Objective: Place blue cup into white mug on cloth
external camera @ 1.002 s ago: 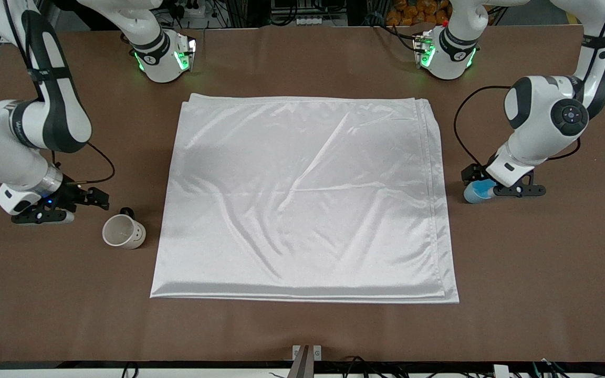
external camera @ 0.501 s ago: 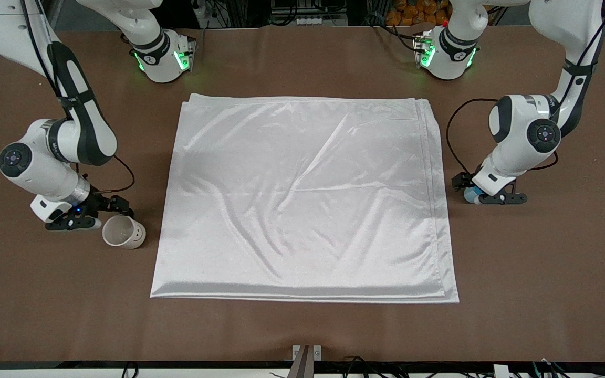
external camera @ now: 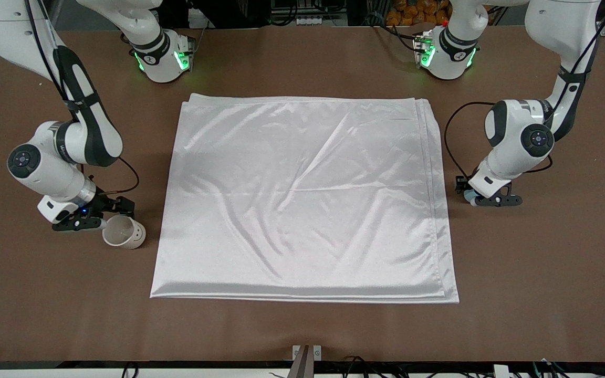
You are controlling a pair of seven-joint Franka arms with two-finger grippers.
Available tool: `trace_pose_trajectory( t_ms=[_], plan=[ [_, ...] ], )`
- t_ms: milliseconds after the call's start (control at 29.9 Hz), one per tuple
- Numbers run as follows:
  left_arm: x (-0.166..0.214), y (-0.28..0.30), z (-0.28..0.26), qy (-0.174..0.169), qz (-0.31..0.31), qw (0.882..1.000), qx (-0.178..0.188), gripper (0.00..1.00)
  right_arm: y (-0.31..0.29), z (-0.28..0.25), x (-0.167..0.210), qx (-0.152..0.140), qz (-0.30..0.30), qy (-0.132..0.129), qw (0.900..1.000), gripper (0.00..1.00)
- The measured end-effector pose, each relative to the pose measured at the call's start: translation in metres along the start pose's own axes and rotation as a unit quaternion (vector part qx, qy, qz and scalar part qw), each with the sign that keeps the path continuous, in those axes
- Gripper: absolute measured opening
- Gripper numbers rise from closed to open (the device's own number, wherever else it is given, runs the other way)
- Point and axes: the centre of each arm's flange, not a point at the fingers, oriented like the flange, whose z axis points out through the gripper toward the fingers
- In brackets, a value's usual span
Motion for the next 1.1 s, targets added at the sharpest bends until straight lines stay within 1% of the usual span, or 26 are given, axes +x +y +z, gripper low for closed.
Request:
trace_pose_trajectory(
  t_ms=[67, 100, 167, 267, 301, 368, 434, 768, 802, 902, 969, 1103],
  plan=[
    [0.000, 0.000, 0.000, 0.000, 0.005, 1.000, 0.000, 0.39, 0.000, 0.000, 0.000, 0.000, 0.000, 0.000, 1.000, 0.94],
    [0.000, 0.000, 0.000, 0.000, 0.007, 1.000, 0.000, 0.37, -0.001, 0.000, 0.000, 0.000, -0.001, 0.000, 1.000, 0.92],
    [0.000, -0.001, 0.000, 0.001, 0.011, 1.000, 0.000, 0.27, -0.001, 0.000, 0.000, 0.000, -0.001, 0.000, 1.000, 0.85],
    [0.001, -0.006, -0.001, 0.002, 0.014, 1.000, 0.001, 0.13, -0.002, 0.000, 0.000, 0.000, -0.001, 0.000, 1.000, 0.85],
    [0.001, -0.008, -0.001, 0.002, 0.016, 1.000, 0.001, 0.11, -0.002, 0.000, 0.000, 0.000, -0.001, 0.000, 1.000, 0.85],
    [0.001, -0.011, -0.002, 0.003, 0.018, 1.000, 0.001, 0.10, -0.001, 0.000, 0.000, 0.000, -0.001, 0.000, 1.000, 0.85],
    [0.002, -0.014, -0.003, 0.004, 0.022, 1.000, 0.001, 0.04, -0.001, 0.000, 0.000, 0.000, -0.001, 0.000, 1.000, 0.86],
    [0.006, -0.014, -0.016, 0.018, 0.027, 0.999, 0.000, 0.04, -0.002, 0.006, -0.005, 0.000, -0.001, -0.002, 1.000, 0.86],
    [0.007, -0.014, -0.019, 0.019, 0.027, 0.999, 0.000, 0.04, -0.002, 0.007, -0.006, 0.000, -0.001, -0.001, 1.000, 0.85],
    [0.010, -0.014, -0.030, 0.024, 0.027, 0.999, -0.001, 0.04, -0.002, 0.009, -0.007, 0.000, -0.001, -0.001, 1.000, 0.85],
    [0.012, -0.014, -0.039, 0.024, 0.027, 0.999, -0.002, 0.04, -0.002, 0.012, -0.008, 0.000, -0.001, -0.003, 1.000, 0.81],
    [0.017, -0.013, -0.060, 0.024, 0.028, 0.999, -0.004, 0.04, -0.002, 0.017, -0.009, 0.000, -0.001, -0.004, 1.000, 0.81]
  ],
)
